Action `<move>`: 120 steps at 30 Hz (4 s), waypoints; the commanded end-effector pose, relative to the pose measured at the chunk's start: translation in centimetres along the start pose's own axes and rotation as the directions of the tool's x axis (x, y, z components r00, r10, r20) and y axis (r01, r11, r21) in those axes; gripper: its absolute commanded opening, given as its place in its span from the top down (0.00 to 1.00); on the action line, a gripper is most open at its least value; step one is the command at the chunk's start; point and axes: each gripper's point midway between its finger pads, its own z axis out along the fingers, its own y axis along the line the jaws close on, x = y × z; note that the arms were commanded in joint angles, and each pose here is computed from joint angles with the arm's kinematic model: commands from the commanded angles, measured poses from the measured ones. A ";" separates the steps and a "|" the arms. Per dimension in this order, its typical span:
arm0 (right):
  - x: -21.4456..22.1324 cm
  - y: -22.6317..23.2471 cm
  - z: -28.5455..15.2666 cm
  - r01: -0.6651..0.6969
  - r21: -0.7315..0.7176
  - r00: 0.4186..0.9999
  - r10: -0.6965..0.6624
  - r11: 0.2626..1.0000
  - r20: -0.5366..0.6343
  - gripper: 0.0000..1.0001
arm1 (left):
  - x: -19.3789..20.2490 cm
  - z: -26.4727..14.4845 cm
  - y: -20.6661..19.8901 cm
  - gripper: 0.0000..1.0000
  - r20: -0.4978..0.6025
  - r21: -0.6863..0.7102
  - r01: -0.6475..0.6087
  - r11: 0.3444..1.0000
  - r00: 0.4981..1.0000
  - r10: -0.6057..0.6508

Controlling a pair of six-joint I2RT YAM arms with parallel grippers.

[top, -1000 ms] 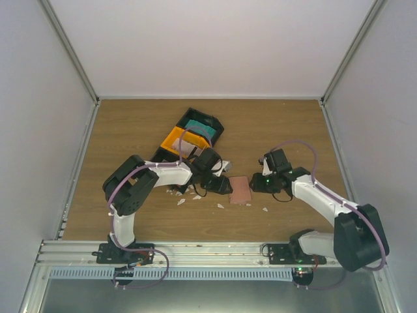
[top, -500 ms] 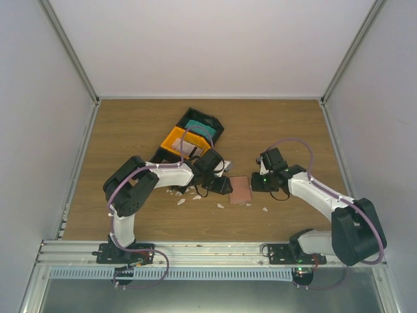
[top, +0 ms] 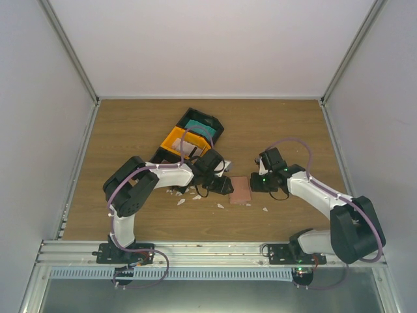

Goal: Put the credit cards into the card holder
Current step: Close the card holder at the center of the board.

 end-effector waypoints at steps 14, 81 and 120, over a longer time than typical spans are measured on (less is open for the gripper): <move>-0.8 2.2 0.0 0.032 -0.107 0.999 -0.028 0.994 0.036 1.00 | 1.3 0.4 1.8 0.59 -0.019 -0.065 0.030 0.997 0.999 -0.031; 2.5 3.2 5.1 0.115 -0.111 0.987 -0.126 0.987 -0.103 0.99 | 1.6 1.4 2.2 0.81 -0.027 -0.060 0.046 0.997 0.998 -0.048; 10.0 0.4 6.2 -0.013 -0.098 0.996 0.004 0.995 -0.094 0.99 | 1.5 3.2 3.1 0.80 0.002 -0.092 0.131 0.987 0.991 -0.132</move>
